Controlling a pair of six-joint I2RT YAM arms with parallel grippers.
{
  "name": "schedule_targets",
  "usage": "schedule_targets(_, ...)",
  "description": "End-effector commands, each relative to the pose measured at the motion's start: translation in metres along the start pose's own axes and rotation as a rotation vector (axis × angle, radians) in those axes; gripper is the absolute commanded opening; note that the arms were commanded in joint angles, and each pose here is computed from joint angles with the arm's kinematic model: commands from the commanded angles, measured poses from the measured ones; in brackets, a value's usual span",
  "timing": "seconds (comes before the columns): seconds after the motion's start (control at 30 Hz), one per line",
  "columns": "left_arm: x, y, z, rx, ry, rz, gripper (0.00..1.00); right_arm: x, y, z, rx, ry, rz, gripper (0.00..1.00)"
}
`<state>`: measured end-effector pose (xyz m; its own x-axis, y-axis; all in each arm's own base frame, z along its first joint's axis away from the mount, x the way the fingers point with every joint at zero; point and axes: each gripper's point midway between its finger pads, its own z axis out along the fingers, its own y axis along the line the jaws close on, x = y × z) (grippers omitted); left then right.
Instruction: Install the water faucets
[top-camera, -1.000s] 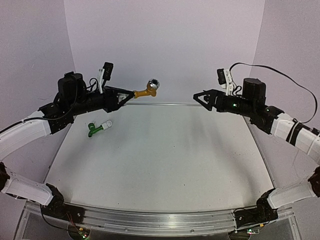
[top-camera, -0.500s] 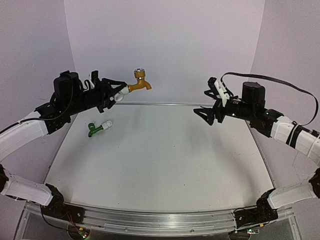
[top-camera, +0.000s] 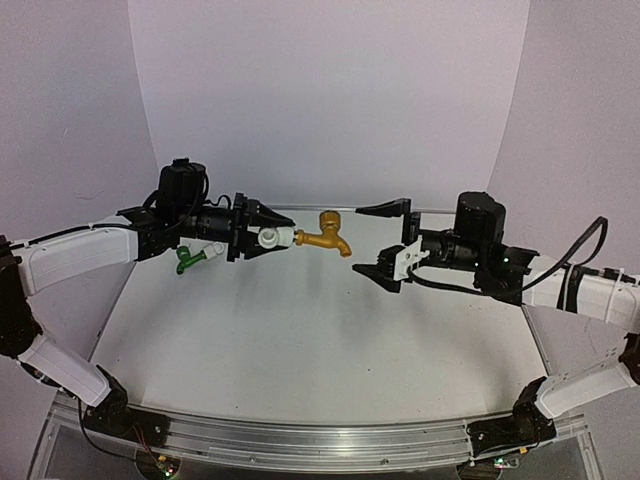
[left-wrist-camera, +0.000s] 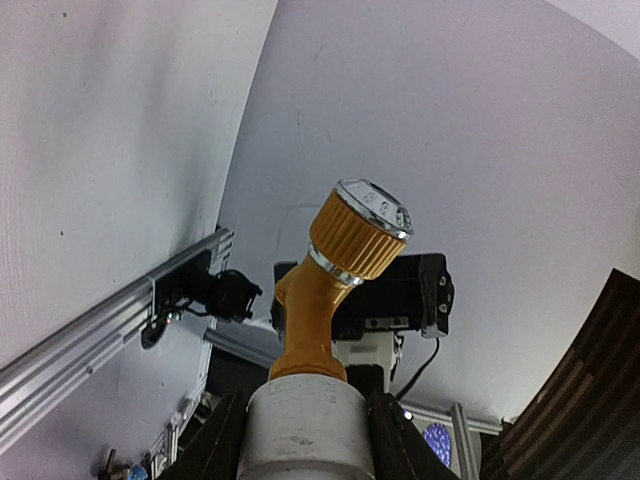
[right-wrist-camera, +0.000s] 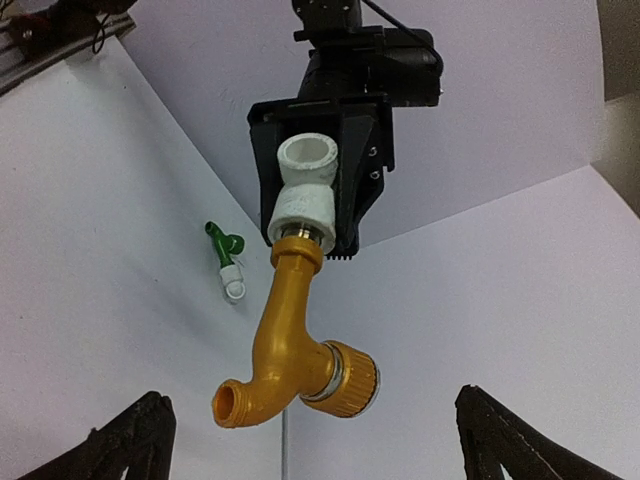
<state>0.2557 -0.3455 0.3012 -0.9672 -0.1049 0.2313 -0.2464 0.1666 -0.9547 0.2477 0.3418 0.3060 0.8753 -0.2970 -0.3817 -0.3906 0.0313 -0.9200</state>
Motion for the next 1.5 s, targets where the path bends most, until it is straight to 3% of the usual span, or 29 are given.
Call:
schedule_targets(0.0,0.043,-0.038,-0.012,0.080,0.193,0.101,0.00,-0.002,-0.001,0.015,0.060,0.039,-0.271,0.98)
schedule_targets(0.3,0.048,-0.035,-0.014,0.079,0.212,0.127,0.00,-0.016,-0.001,0.037,0.132,-0.022,-0.357,0.95)
schedule_targets(0.8,0.042,-0.035,-0.008,0.078,0.211,0.157,0.00,-0.033,0.002,0.048,0.117,-0.103,-0.206,0.53)
schedule_targets(1.07,0.033,-0.026,-0.001,0.063,0.212,0.161,0.00,-0.030,0.012,0.047,0.076,-0.092,-0.021,0.23)
schedule_targets(1.27,0.029,-0.031,0.001,0.080,0.184,0.281,0.00,-0.035,0.002,0.041,0.086,-0.111,0.264,0.13)
schedule_targets(1.47,0.019,-0.045,0.003,0.111,0.119,0.553,0.00,-0.043,-0.010,0.035,0.077,-0.141,0.624,0.08)
